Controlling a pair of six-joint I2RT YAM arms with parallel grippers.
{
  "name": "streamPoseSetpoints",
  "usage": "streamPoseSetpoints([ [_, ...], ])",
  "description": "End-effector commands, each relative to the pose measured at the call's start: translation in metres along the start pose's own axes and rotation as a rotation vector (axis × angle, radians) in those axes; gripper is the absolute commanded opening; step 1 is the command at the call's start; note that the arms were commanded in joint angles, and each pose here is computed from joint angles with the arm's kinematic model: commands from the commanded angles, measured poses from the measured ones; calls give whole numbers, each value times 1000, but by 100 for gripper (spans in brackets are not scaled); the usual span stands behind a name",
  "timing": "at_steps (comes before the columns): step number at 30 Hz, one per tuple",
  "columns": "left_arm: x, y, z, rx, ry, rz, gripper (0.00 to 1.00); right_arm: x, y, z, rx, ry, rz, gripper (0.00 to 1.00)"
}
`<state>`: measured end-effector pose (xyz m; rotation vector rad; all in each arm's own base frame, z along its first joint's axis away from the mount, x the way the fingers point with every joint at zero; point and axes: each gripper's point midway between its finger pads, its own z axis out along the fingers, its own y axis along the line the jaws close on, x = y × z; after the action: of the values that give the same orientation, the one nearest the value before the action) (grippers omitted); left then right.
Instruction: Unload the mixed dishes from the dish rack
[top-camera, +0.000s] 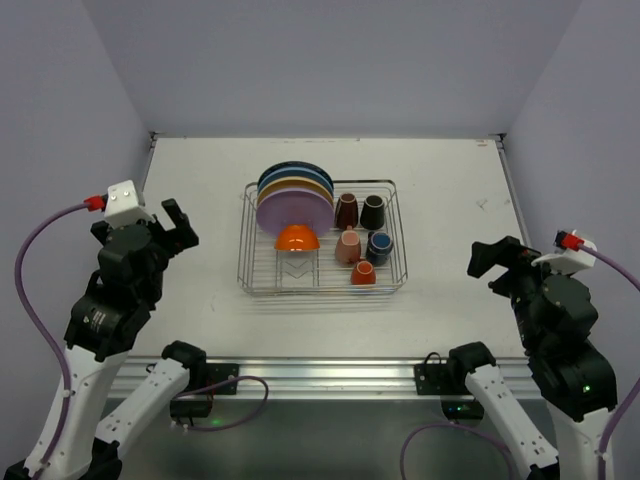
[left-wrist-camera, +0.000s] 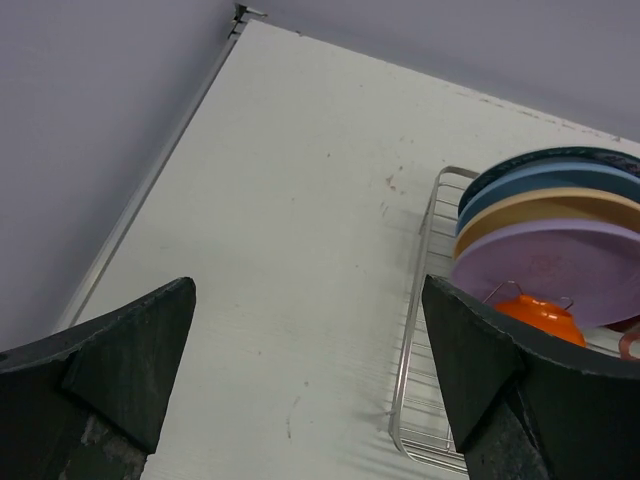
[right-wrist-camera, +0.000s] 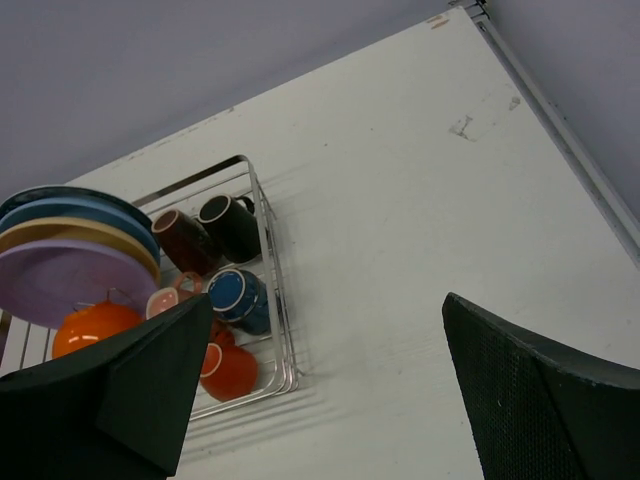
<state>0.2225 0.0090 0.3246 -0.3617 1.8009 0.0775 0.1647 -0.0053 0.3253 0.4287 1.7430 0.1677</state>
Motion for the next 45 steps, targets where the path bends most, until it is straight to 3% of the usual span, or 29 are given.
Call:
streamPoseSetpoints([
  [1, -17, -1, -4, 0, -65, -94, 100, -10, -2, 4, 26, -50, 38, 99],
  [15, -7, -40, -24, 233, -40, -530, 100, 18, 19, 17, -79, 2, 156, 99],
  [19, 16, -68, -18, 312, 83, -638, 100, 23, 14, 20, -61, -18, 186, 99],
  [22, 56, -99, -2, 361, 242, -756, 100, 23, 10, 21, -54, -49, 215, 99],
  [23, 86, -104, 7, 355, 314, -767, 100, 23, 11, 21, -61, -55, 220, 99],
  [27, 114, -141, 11, 461, 462, -905, 100, 24, 15, 18, -97, -65, 234, 99],
  [29, 122, -146, 14, 441, 485, -915, 100, 25, 15, 16, -108, -69, 228, 99],
  [33, 115, -152, 17, 409, 416, -974, 100, 27, 12, 15, -110, -78, 219, 99],
  [41, 139, -204, 12, 314, 518, -1032, 100, 28, 4, 15, -86, -105, 204, 99],
  [45, 135, -216, 25, 249, 448, -1060, 100, 28, 3, 13, -96, -124, 219, 99],
])
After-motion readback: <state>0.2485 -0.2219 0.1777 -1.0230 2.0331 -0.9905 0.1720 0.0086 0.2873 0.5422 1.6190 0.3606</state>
